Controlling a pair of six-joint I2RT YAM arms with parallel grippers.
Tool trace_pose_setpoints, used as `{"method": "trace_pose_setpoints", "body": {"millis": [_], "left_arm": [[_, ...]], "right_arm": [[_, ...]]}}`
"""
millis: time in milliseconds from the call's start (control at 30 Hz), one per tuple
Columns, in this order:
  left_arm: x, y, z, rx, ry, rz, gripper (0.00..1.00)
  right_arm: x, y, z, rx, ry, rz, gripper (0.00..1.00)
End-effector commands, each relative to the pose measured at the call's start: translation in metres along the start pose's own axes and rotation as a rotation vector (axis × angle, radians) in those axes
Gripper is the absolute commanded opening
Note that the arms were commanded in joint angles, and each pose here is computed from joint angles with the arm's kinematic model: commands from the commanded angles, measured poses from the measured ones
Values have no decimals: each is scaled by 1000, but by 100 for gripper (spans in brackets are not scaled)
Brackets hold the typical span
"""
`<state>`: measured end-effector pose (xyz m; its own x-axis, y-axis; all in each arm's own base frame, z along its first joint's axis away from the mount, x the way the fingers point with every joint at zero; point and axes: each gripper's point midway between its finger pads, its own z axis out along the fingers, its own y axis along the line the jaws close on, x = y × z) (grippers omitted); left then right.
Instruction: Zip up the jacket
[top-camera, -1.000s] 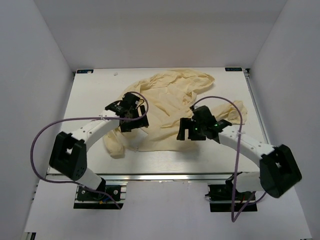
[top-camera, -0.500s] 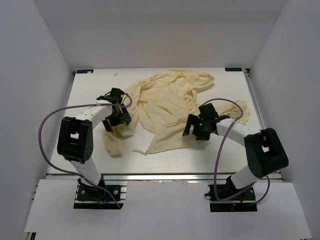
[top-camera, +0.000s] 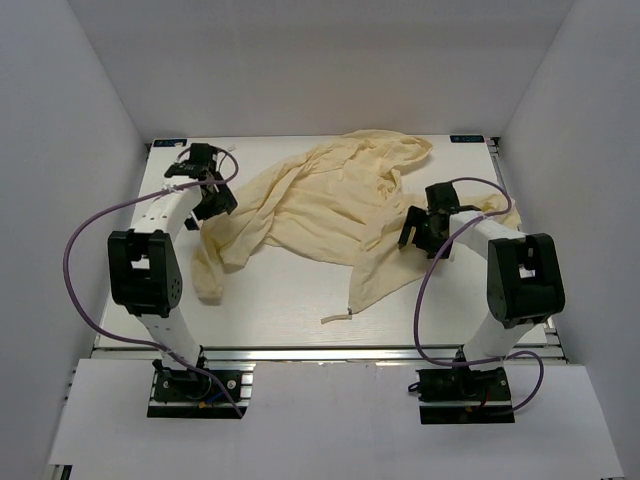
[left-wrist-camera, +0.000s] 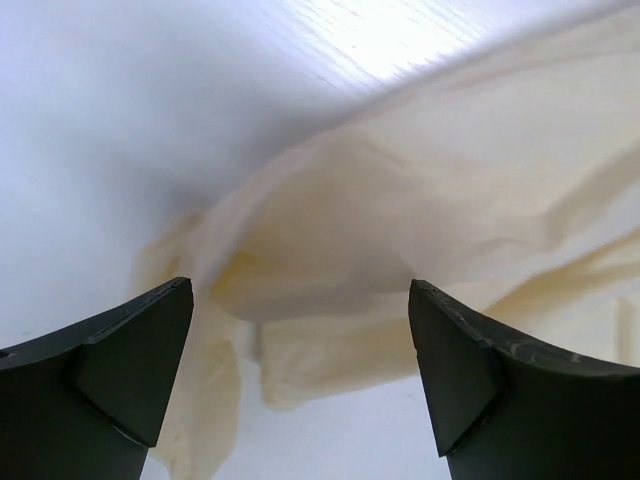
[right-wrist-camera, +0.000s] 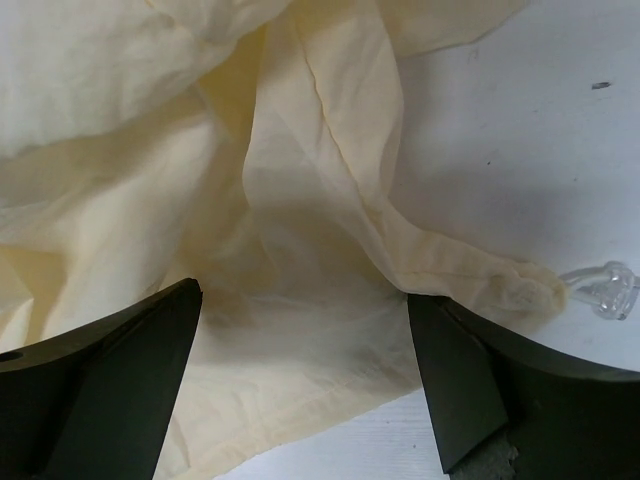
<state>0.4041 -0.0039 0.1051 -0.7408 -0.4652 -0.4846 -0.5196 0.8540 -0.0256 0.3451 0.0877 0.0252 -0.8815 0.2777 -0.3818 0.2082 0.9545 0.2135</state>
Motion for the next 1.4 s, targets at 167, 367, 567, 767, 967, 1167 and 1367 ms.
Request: {"method": "trace_pose_setpoints", "body": {"millis": [167, 367, 567, 767, 967, 1167, 1367], "left_arm": [[-41, 43, -43, -194, -49, -81, 98], [47, 41, -78, 73, 60, -198, 98], [114, 86, -89, 18, 119, -169, 98], [154, 67, -59, 134, 234, -135, 98], [152, 52, -44, 154, 225, -87, 86], [118, 64, -47, 15, 150, -119, 0], [20, 54, -78, -22, -114, -171, 0]], "right_arm": [[-12, -16, -17, 71, -29, -67, 89], [2, -12, -22, 16, -17, -63, 89], [20, -15, -22, -10, 2, -77, 89], [9, -9, -45, -40, -54, -110, 89], [-29, 5, -113, -87, -246, -155, 89], [-37, 5, -173, -128, -439, -161, 89], [-28, 1, -176, -122, -440, -155, 89]]}}
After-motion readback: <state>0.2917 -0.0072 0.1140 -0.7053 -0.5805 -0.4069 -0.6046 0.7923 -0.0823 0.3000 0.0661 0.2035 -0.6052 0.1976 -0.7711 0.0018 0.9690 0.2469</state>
